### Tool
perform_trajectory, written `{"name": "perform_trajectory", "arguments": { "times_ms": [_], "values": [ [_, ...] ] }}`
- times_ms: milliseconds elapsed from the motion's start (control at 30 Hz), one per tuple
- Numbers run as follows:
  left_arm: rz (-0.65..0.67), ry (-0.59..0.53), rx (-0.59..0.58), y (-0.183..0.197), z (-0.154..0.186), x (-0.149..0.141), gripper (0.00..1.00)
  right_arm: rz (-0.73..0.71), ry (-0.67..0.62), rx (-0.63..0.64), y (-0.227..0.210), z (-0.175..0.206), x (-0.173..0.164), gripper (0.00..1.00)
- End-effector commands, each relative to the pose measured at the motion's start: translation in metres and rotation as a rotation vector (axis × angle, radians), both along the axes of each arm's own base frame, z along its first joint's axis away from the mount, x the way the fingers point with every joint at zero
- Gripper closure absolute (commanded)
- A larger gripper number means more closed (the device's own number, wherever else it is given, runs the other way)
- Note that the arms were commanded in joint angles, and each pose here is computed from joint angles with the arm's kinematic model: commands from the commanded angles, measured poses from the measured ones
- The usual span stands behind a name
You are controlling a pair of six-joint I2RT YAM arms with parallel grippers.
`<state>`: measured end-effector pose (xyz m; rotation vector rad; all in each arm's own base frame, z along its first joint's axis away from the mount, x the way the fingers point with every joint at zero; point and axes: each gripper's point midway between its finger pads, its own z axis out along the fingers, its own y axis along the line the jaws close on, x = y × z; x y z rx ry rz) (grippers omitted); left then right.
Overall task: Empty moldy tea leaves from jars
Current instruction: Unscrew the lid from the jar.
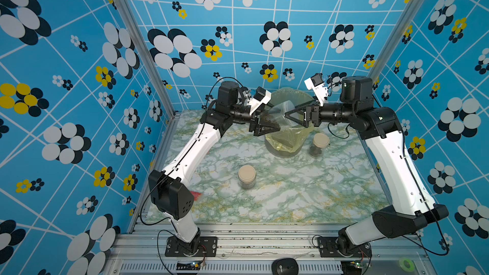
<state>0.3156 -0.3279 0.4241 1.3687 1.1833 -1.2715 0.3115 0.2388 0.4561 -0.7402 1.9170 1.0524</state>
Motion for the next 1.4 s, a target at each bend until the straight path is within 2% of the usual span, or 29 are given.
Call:
{"name": "perform_trajectory", "arguments": {
  "times_ms": [0, 167, 500, 933, 1367],
  "values": [
    [-0.043, -0.059, -0.055, 0.011, 0.037, -0.012, 0.53, 0.095, 0.096, -0.068, 0.007, -0.028, -0.018, 0.32],
    [-0.047, -0.043, -0.043, 0.01, 0.03, -0.012, 0.53, 0.1, 0.089, -0.103, 0.007, -0.031, -0.009, 0.33],
    [-0.031, -0.051, -0.028, 0.013, 0.023, -0.011, 0.53, 0.077, 0.074, -0.066, -0.002, -0.016, 0.001, 0.34],
    [-0.01, -0.073, -0.03, 0.012, 0.021, -0.008, 0.53, 0.076, 0.094, -0.025, 0.001, -0.016, 0.002, 0.3],
    [-0.002, -0.084, -0.029, 0.012, 0.02, -0.008, 0.54, 0.012, 0.06, -0.027, -0.016, -0.003, 0.003, 0.31]
  ]
}}
